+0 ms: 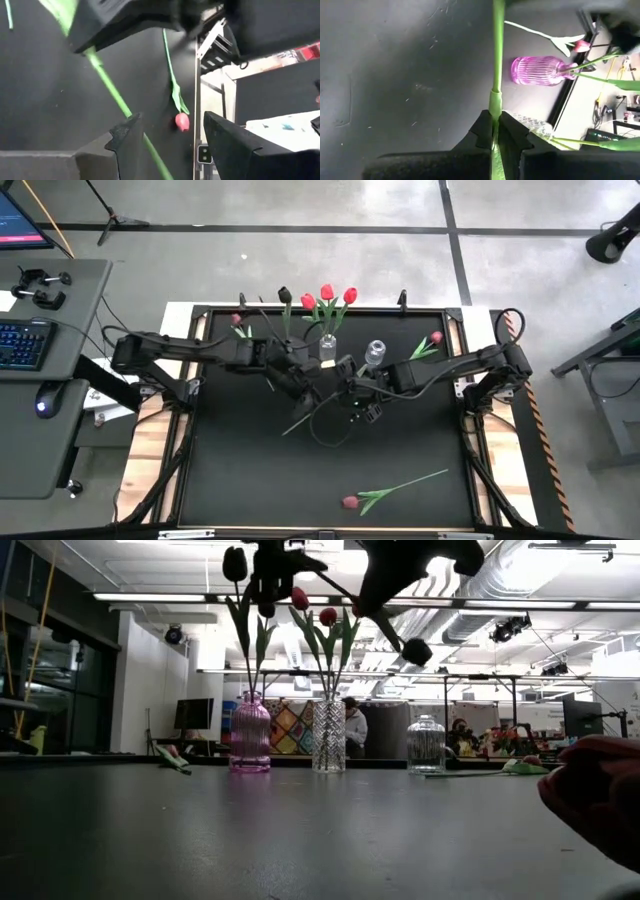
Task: Sort flowers into vase by color
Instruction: Put the black flower into the violet flower vase
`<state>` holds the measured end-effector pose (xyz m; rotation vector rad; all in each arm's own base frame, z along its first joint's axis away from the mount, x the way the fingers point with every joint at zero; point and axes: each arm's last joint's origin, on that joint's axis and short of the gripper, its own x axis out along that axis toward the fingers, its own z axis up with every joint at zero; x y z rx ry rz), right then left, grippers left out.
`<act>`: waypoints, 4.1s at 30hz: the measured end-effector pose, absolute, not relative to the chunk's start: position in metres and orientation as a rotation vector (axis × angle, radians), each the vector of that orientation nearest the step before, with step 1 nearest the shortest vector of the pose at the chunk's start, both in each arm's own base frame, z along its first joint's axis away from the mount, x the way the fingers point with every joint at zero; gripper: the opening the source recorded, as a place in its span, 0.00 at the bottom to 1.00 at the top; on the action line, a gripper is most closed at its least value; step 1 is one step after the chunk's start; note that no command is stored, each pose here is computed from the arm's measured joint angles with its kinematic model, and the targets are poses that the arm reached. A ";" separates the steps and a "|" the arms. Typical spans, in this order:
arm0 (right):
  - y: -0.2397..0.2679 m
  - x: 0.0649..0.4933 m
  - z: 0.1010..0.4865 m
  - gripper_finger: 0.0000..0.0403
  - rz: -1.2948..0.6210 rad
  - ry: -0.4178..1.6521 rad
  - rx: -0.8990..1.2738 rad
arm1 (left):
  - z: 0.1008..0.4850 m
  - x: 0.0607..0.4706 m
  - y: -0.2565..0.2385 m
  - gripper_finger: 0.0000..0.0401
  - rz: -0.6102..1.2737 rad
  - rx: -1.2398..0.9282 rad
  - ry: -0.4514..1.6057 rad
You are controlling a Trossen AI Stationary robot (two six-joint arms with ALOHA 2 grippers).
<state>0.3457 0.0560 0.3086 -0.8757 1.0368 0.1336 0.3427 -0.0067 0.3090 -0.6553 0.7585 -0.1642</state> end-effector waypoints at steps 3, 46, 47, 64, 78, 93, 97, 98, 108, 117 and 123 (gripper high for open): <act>0.058 0.346 0.314 0.00 0.129 1.016 -0.874 | 0.307 0.343 -0.006 0.49 -0.157 -0.659 0.770; 0.066 0.344 0.323 0.00 0.124 0.964 -0.892 | 0.299 0.354 0.028 0.19 -0.061 -0.759 0.763; 0.066 0.344 0.323 0.00 0.123 0.964 -0.892 | 0.299 0.354 0.028 0.12 -0.071 -0.750 0.762; 0.057 0.347 0.325 0.33 -0.068 0.962 -0.799 | 0.297 0.351 0.035 0.00 -0.093 -0.707 0.787; 0.050 0.335 0.359 0.69 -0.136 0.785 -0.733 | 0.299 0.337 0.037 0.00 -0.101 -0.618 0.856; -0.004 0.258 0.460 0.67 -0.462 0.265 -0.220 | 0.380 0.313 0.033 0.00 -0.241 -0.386 0.349; -0.012 0.238 0.474 0.67 -0.500 0.191 -0.160 | 0.424 0.284 0.033 0.00 -0.215 -0.221 0.083; -0.013 0.235 0.476 0.67 -0.507 0.180 -0.147 | 0.434 0.275 0.033 0.00 -0.180 -0.184 0.028; -0.015 0.242 0.471 0.67 -0.498 0.197 -0.094 | 0.481 0.206 0.046 0.00 0.086 0.005 -0.229; -0.014 0.242 0.458 0.67 -0.454 0.308 -0.042 | 0.447 0.220 0.043 0.00 0.068 -0.074 0.085; -0.012 0.249 0.435 0.67 -0.390 0.489 0.057 | 0.407 0.242 0.022 0.00 -0.051 -0.097 0.425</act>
